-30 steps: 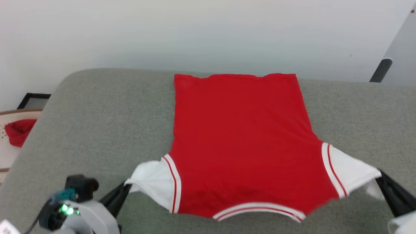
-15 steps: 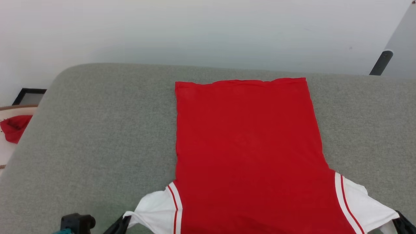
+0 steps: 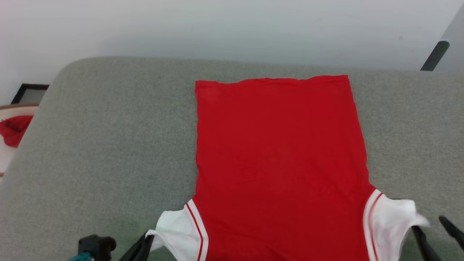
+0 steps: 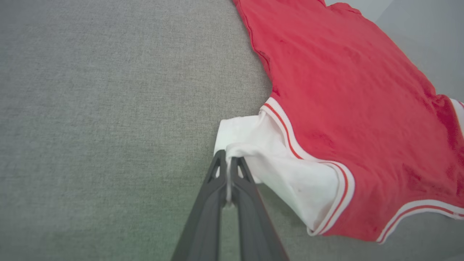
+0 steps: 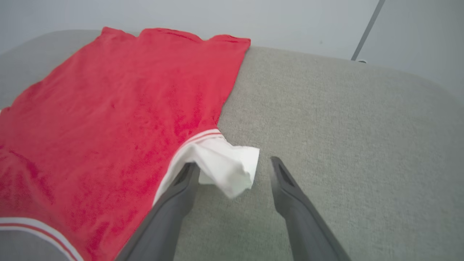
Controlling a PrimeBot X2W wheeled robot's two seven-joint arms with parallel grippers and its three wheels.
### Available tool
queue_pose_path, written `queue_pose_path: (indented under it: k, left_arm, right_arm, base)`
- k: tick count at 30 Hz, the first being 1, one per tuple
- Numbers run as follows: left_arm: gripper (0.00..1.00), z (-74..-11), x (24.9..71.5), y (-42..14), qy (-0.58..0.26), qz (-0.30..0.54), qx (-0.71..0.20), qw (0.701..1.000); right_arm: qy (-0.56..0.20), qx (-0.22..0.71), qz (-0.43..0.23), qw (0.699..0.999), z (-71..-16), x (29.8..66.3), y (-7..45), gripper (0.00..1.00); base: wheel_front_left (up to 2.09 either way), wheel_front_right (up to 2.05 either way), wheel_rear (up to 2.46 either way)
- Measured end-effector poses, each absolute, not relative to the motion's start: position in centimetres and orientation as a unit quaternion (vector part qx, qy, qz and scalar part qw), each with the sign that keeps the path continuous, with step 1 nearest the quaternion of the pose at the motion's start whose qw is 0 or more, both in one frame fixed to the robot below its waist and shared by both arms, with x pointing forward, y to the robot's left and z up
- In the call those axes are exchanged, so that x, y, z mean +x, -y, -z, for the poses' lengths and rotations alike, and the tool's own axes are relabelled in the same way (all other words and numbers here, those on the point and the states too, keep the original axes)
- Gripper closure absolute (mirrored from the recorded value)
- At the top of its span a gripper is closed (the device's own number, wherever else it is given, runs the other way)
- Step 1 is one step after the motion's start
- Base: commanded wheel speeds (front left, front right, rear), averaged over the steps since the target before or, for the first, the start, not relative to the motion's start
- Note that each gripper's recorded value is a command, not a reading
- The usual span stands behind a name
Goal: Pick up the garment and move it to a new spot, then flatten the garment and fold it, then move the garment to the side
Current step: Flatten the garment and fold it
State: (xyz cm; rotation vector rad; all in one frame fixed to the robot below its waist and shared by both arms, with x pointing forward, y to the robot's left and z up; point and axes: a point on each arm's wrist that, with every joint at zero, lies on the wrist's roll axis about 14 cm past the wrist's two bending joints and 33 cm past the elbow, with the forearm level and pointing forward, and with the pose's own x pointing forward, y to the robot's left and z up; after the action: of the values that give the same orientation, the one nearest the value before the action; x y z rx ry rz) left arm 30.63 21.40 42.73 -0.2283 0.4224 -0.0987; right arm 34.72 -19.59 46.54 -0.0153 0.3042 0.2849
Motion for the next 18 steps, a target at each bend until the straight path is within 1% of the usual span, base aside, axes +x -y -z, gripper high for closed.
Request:
queue_pose_path:
  k: [5, 8, 18]
  left_arm:
    - [1.0, -42.5, 31.5, -20.6, -0.206, 0.054, -0.117, 0.97]
    - [1.0, -42.1, 31.9, -20.3, -0.208, 0.054, -0.12, 0.969]
    - [1.0, -41.4, 33.5, -18.5, -0.204, 0.075, -0.129, 0.967]
  right_arm:
    - [-0.138, 0.003, -0.156, 0.978, -48.3, 36.8, 18.3, 0.0]
    - [-0.127, -0.001, -0.17, 0.977, -49.8, 38.8, 17.4, 0.0]
    - [-0.086, -0.04, -0.193, 0.977, -53.9, 49.7, 15.9, 0.0]
  base:
    - [0.0, 0.0, 0.0]
    - [0.0, 0.0, 0.0]
    - [0.0, 0.0, 0.0]
